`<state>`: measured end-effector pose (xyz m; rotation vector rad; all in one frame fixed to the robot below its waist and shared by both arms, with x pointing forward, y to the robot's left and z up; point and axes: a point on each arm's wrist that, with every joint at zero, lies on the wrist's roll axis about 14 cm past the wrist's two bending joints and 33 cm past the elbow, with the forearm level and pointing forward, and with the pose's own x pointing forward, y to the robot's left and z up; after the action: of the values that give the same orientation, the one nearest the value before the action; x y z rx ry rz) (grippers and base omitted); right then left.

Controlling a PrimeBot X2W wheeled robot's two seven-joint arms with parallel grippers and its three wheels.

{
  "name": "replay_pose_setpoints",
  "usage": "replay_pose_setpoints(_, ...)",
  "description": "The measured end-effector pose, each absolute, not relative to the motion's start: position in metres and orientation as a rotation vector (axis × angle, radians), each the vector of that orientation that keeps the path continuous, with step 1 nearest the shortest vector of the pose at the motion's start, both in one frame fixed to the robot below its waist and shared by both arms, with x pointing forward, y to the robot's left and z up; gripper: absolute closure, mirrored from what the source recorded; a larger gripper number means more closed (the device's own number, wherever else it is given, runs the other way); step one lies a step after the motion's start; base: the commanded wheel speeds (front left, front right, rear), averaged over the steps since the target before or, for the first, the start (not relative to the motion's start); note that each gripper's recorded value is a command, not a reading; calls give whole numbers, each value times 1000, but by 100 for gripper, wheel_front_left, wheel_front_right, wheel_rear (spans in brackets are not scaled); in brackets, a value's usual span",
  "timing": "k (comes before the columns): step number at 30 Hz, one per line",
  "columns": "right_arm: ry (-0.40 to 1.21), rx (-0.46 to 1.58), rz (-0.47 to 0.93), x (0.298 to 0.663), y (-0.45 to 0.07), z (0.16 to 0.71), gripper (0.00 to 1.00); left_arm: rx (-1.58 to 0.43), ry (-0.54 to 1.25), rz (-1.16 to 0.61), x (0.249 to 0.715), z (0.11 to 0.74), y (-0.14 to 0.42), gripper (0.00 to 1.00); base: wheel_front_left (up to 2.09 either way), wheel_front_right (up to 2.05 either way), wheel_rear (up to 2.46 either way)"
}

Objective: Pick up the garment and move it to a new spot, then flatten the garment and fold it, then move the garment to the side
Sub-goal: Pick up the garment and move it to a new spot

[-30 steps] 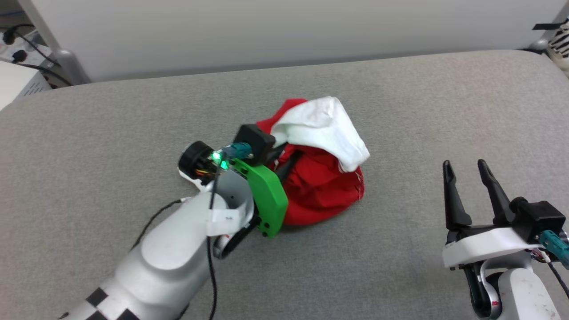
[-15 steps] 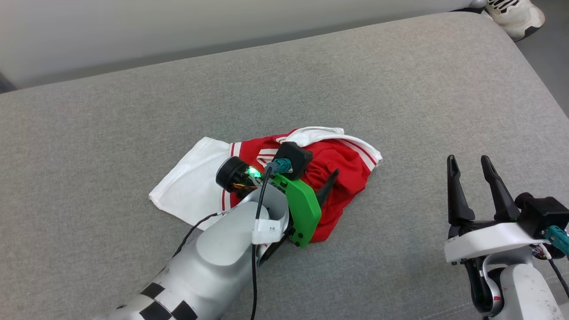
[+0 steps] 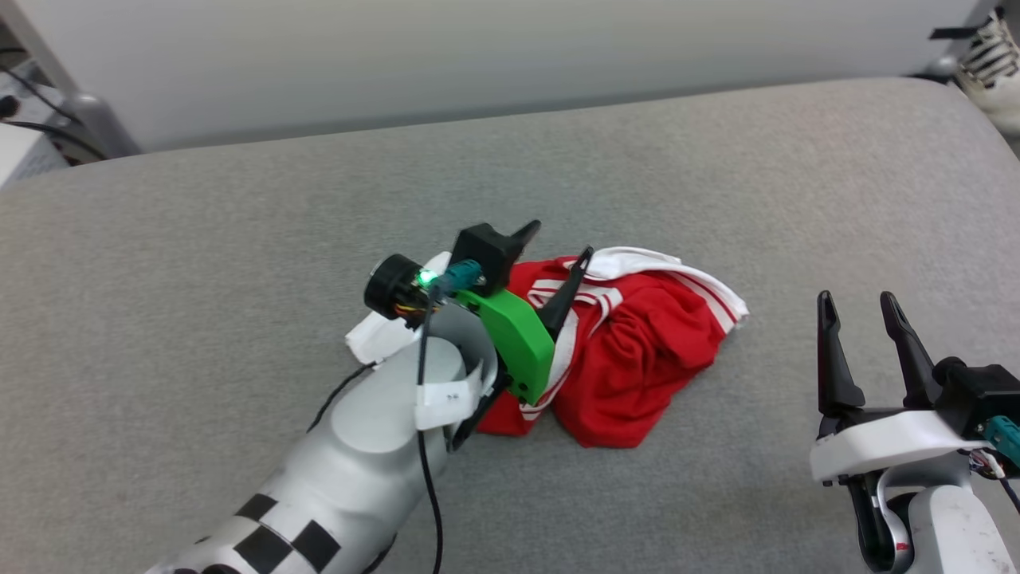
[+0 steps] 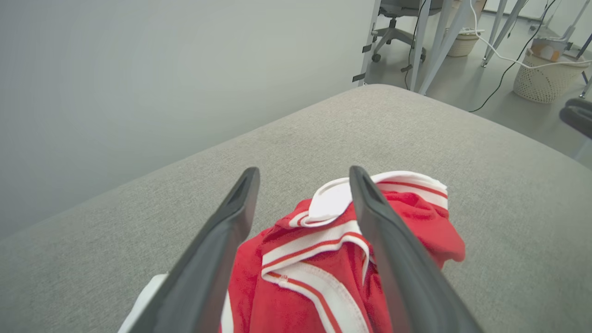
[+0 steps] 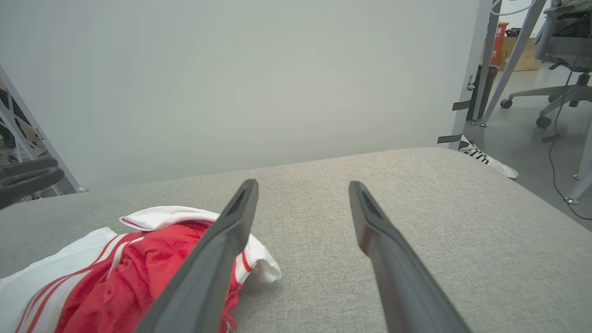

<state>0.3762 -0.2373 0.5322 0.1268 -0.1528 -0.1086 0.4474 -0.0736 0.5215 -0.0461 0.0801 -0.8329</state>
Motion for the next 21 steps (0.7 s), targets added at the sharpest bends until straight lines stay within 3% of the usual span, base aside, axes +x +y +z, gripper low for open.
replay_pose_setpoints(9,-179,118,-37,381,-214,542,0,-73,-79,-497,465,567,55,0,0,0,0)
replay_pose_setpoints(15,-194,120,5,383,-200,547,0,-124,-133,-328,432,568,128,0,0,0,0)
replay_pose_setpoints(21,-188,120,18,383,-195,546,0,-166,-143,-204,397,554,163,0,0,0,0)
